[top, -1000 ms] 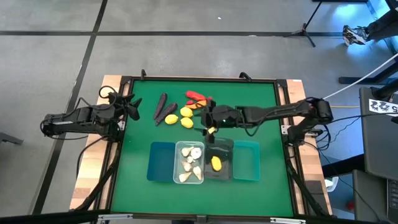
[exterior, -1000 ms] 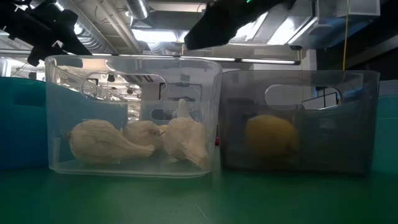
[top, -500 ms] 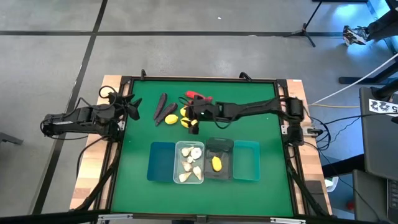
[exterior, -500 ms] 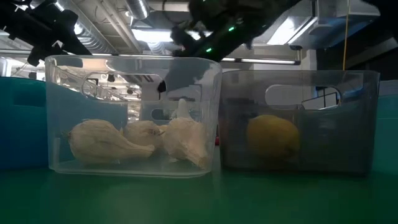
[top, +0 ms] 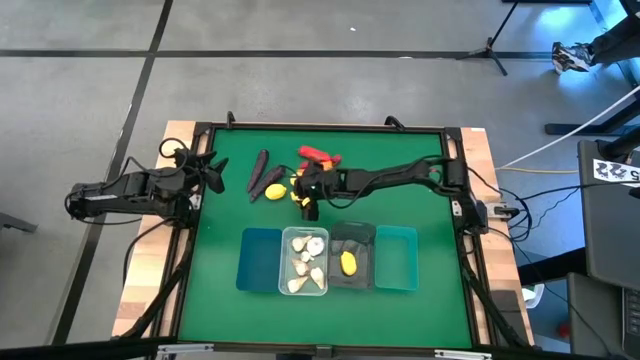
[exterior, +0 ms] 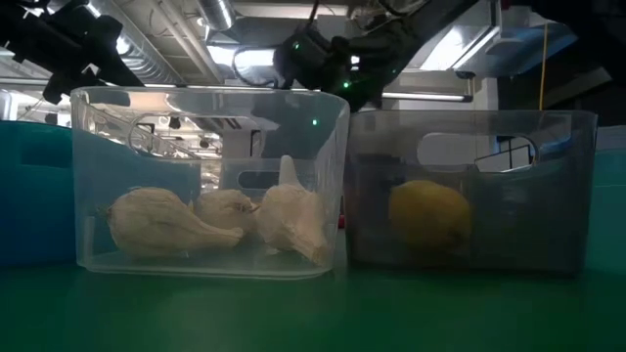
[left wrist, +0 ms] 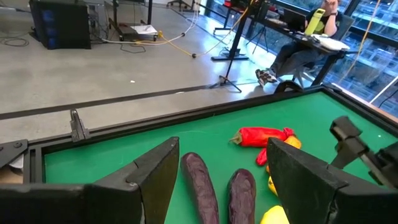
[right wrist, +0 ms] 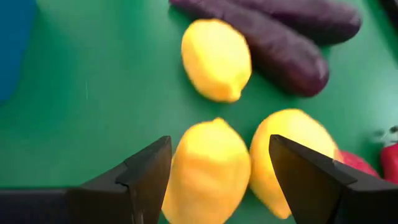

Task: Sort produce into baskets
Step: Put the yellow lemon into the black bin

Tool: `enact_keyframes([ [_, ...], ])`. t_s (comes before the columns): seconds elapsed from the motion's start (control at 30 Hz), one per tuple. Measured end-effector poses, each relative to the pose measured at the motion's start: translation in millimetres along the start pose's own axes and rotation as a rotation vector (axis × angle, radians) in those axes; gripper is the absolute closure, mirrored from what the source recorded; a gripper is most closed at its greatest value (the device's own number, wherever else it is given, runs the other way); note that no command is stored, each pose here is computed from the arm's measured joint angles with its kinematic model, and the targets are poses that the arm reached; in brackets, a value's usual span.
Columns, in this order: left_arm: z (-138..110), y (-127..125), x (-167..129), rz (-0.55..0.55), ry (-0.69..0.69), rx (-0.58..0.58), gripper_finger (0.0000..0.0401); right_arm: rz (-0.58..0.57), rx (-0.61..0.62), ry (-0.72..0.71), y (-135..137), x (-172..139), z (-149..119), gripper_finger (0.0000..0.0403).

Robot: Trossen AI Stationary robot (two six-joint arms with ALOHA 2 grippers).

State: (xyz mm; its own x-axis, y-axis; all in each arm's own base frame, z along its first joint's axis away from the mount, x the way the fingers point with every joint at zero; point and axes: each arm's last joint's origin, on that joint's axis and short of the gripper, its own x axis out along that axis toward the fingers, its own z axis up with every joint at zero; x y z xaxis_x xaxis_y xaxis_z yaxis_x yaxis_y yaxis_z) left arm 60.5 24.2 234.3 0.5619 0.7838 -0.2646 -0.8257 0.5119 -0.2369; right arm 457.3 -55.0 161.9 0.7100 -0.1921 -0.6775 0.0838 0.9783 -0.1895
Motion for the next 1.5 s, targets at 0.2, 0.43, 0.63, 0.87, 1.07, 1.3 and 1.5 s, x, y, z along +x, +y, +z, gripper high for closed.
enact_keyframes([
  [0.2,0.0,0.0,0.0,-0.001,0.000,0.000,0.0164,0.013,-0.003,0.059,2.4,6.8,-9.6,0.0134],
  [0.43,0.0,-0.1,0.0,-0.001,0.000,-0.001,0.0164,0.042,-0.003,0.069,5.5,16.8,-16.4,0.0134],
  [0.63,0.0,0.0,0.0,0.000,0.000,-0.001,0.0164,0.047,-0.005,0.081,6.0,17.6,-18.4,0.0151],
  [0.87,0.0,0.0,0.0,0.000,0.000,-0.001,0.0164,0.054,-0.013,0.083,6.3,17.8,-18.8,0.0224],
  [1.07,0.0,0.0,0.0,0.000,0.000,-0.001,0.0164,0.065,-0.016,0.081,6.8,17.8,-18.7,0.0219],
  [1.3,0.0,0.0,0.0,-0.001,0.000,-0.001,0.0164,0.066,-0.018,0.080,6.7,17.2,-18.4,0.0224],
  [1.5,0.0,0.0,0.0,0.000,0.000,-0.001,0.0164,0.064,-0.041,0.065,3.0,-0.6,-7.1,0.0220],
])
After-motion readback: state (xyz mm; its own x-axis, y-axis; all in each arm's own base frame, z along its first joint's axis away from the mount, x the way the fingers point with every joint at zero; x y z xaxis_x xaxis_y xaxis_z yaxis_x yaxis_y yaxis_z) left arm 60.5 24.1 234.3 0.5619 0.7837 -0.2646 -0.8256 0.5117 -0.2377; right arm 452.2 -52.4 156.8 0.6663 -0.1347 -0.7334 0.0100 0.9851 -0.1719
